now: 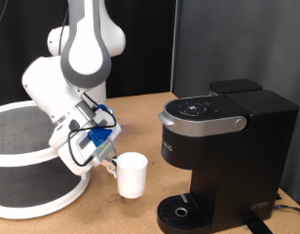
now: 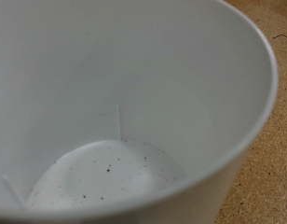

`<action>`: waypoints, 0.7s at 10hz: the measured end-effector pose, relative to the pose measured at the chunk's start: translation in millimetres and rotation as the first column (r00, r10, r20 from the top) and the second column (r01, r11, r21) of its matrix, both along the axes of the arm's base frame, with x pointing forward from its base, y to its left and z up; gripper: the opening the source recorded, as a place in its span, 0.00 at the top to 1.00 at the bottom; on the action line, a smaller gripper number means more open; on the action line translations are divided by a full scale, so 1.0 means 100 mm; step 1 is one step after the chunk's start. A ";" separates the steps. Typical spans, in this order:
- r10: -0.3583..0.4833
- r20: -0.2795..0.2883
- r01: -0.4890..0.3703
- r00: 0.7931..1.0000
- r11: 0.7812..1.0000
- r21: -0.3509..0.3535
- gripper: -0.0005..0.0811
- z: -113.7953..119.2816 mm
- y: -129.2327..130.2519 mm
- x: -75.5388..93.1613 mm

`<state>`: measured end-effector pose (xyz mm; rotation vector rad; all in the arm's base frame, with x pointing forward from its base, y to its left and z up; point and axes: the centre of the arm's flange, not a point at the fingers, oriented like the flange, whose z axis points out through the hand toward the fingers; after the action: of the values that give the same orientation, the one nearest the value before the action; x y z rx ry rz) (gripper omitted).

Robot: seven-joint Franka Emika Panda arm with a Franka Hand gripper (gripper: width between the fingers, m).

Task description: Make a cup of coffee with the keurig machine

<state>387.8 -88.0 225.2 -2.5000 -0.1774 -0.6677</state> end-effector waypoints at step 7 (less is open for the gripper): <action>0.019 0.031 -0.019 0.999 0.999 0.028 0.91 -0.22 0.44 0.26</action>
<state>413.8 -43.8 203.4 -2.4589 -0.2013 -0.6963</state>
